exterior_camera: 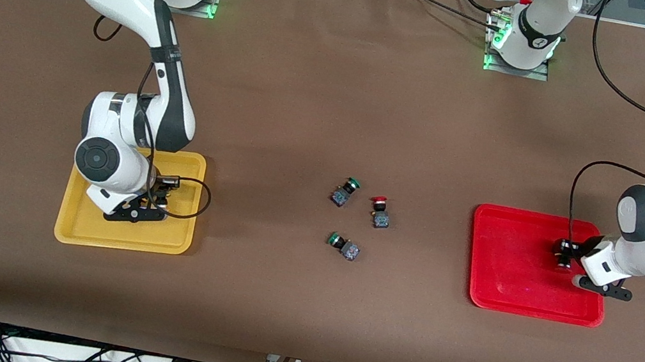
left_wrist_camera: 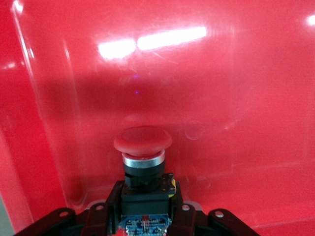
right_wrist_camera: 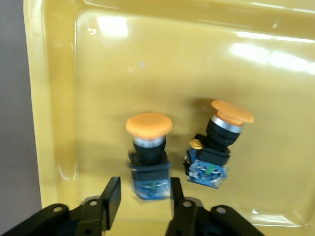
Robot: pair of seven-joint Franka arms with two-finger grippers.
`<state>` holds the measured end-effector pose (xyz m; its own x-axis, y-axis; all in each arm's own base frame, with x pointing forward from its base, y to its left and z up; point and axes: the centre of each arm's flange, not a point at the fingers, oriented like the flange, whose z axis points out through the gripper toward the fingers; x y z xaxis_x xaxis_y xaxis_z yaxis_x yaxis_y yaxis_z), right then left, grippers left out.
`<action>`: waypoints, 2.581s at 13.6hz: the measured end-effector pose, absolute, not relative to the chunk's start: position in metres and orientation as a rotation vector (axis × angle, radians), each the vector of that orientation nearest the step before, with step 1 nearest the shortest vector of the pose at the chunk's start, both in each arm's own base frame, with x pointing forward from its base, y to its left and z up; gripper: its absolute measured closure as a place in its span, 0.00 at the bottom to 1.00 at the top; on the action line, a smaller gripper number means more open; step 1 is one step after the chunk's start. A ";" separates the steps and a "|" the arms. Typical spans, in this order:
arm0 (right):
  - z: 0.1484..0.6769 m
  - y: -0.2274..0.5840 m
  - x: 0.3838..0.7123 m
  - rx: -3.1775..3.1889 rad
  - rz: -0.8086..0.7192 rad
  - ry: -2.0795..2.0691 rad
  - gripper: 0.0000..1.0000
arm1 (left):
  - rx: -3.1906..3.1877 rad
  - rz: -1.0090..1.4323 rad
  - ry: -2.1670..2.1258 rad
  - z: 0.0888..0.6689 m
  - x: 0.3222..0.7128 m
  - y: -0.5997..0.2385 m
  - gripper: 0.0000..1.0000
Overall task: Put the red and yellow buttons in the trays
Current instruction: 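Release the yellow and red buttons into the matching yellow and red trays, then return the right arm to rest while the left gripper grasps another red button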
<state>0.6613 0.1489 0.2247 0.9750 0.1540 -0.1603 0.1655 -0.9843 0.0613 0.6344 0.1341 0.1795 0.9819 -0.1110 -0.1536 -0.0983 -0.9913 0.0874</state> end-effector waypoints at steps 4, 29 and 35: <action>0.226 0.157 0.661 3.108 -0.239 0.205 0.41 | 3.048 -0.171 -0.180 0.203 0.650 0.116 0.26; 0.579 0.062 0.578 3.212 0.017 0.040 0.00 | 3.088 -0.055 0.362 0.175 0.587 -0.367 0.40; 0.597 0.060 0.571 3.183 -0.037 0.039 0.00 | 3.092 0.009 0.385 0.204 0.625 -0.326 0.66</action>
<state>0.5715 0.0596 0.5969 0.9994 0.0251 -0.0230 0.0241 -0.9988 -0.0426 0.6248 -0.3257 0.2043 0.9695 0.2452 0.0029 0.2450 -0.9692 0.0259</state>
